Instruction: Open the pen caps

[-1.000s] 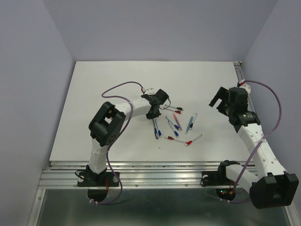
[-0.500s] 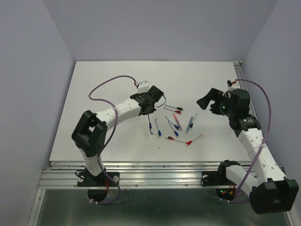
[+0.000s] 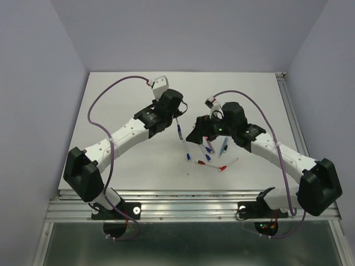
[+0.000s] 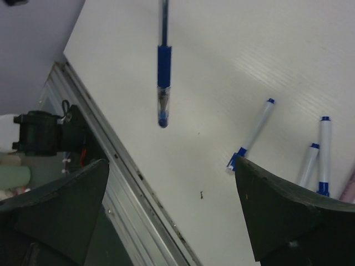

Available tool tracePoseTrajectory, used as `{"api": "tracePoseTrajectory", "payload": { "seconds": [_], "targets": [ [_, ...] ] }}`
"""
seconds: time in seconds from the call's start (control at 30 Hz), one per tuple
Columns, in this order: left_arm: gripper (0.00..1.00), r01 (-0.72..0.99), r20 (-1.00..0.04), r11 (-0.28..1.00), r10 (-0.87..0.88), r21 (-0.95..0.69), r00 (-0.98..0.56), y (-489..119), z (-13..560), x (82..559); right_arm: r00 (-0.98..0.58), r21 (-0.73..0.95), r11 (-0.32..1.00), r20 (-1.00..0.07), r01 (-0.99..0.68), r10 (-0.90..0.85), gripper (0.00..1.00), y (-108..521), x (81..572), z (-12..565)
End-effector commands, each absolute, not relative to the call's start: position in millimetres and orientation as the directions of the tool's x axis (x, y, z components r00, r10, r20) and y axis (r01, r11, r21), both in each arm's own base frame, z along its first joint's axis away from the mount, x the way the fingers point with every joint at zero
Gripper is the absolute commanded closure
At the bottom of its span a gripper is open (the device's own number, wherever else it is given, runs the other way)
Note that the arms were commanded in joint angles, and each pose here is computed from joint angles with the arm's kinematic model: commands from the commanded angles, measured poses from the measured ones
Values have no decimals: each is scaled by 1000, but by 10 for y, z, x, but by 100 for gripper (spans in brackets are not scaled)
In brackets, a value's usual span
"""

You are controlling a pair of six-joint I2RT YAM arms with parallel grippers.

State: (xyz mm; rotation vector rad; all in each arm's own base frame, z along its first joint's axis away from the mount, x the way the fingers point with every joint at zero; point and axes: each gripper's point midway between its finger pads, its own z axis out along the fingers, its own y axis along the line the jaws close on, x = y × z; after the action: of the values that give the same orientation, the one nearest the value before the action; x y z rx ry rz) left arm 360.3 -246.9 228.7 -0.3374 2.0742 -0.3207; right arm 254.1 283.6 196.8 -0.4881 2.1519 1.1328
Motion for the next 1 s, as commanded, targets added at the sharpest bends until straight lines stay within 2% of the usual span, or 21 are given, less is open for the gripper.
{"api": "tracePoseTrajectory", "payload": {
  "seconds": [0.0, 0.33, 0.5, 0.53, 0.7, 0.83, 0.87, 0.93, 0.97],
  "targets": [
    [100, -106, -816, 904, -421, -415, -396, -2406, 2663, 3676, -620, 549, 485, -785, -681, 18, 0, 3121, 2767, 2396],
    [100, -116, -789, 870, -484, -479, -378, -2394, 2750, 3639, -617, 569, 448, -785, -689, 49, 7, 3464, 2875, 2404],
    [100, -141, -768, 850, -520, -507, -373, -2368, 2754, 3645, -647, 593, 426, -762, -684, 23, 19, 3556, 2827, 2327],
    [100, -150, -765, 849, -523, -507, -375, -2352, 2737, 3651, -652, 597, 428, -758, -679, 22, 22, 3562, 2818, 2303],
    [100, -142, -749, 840, -533, -524, -393, -2392, 2715, 3668, -639, 591, 430, -768, -683, 43, 53, 3559, 2812, 2305],
    [100, -135, -744, 837, -537, -531, -398, -2423, 2711, 3681, -619, 580, 433, -783, -690, 62, 63, 3543, 2832, 2316],
    [100, -128, -743, 836, -536, -534, -400, -2432, 2724, 3691, -619, 575, 438, -784, -691, 53, 71, 3537, 2829, 2289],
    [100, -111, -743, 835, -533, -539, -405, -2459, 2764, 3711, -613, 568, 446, -788, -692, 53, 78, 3526, 2841, 2269],
    [100, -106, -743, 834, -533, -541, -405, -2470, 2776, 3710, -613, 565, 451, -789, -691, 49, 85, 3513, 2834, 2239]
  ]
}}
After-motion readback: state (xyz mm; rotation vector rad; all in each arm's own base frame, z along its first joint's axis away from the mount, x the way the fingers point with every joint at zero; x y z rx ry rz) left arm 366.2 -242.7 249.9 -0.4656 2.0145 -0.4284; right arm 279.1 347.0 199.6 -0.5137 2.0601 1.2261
